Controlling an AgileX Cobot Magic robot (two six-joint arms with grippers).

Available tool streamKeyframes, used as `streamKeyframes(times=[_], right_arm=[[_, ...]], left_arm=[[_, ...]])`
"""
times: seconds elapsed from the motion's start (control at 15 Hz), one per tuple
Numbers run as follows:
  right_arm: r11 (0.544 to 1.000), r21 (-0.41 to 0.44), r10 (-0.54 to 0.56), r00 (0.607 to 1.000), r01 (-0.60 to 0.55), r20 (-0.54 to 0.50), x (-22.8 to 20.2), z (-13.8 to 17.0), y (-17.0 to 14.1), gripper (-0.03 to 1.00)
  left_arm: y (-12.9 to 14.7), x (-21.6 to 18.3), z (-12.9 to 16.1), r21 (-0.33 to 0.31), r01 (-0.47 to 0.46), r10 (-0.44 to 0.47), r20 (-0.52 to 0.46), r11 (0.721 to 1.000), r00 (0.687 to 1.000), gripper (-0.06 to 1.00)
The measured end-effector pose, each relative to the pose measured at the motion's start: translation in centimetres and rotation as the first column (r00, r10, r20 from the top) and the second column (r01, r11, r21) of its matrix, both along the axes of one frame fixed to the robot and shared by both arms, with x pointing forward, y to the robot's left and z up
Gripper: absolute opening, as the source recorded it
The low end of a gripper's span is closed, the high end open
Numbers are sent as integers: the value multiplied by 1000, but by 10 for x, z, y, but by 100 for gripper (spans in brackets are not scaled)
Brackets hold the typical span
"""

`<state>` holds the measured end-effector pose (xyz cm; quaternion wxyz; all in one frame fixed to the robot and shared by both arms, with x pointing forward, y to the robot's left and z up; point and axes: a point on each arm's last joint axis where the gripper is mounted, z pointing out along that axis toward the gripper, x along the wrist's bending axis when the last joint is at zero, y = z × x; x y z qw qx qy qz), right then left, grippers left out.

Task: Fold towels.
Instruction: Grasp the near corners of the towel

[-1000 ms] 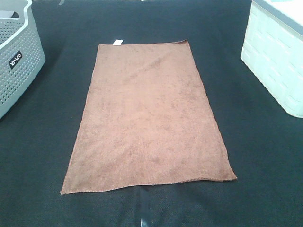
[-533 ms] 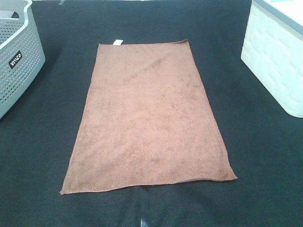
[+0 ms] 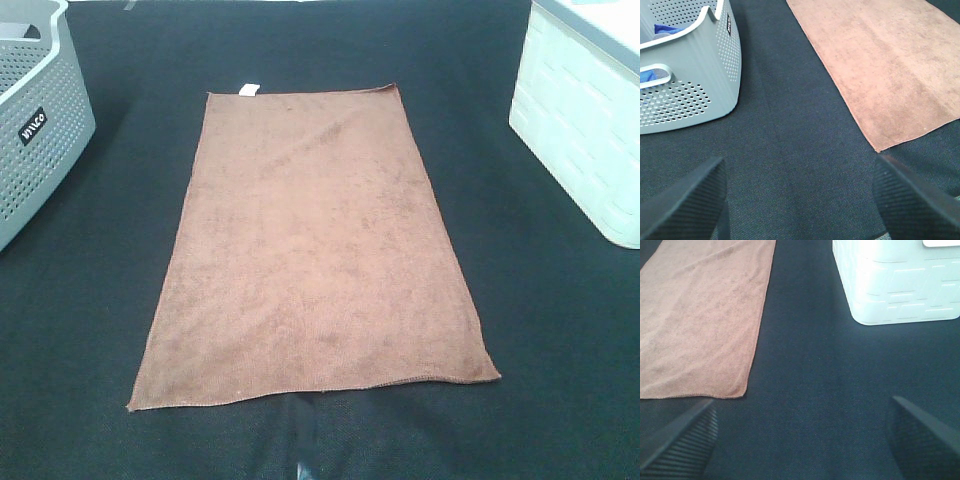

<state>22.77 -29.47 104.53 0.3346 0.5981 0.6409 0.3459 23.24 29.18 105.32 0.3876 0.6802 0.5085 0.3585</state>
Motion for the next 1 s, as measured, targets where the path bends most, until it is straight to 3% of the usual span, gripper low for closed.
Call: streamKeyframes(times=[1.0], right_arm=[[1000,0,0,1000,0,0,0,0,0,85]], left_arm=[[0,0,0,0,0,0,0,1000,1000,76]])
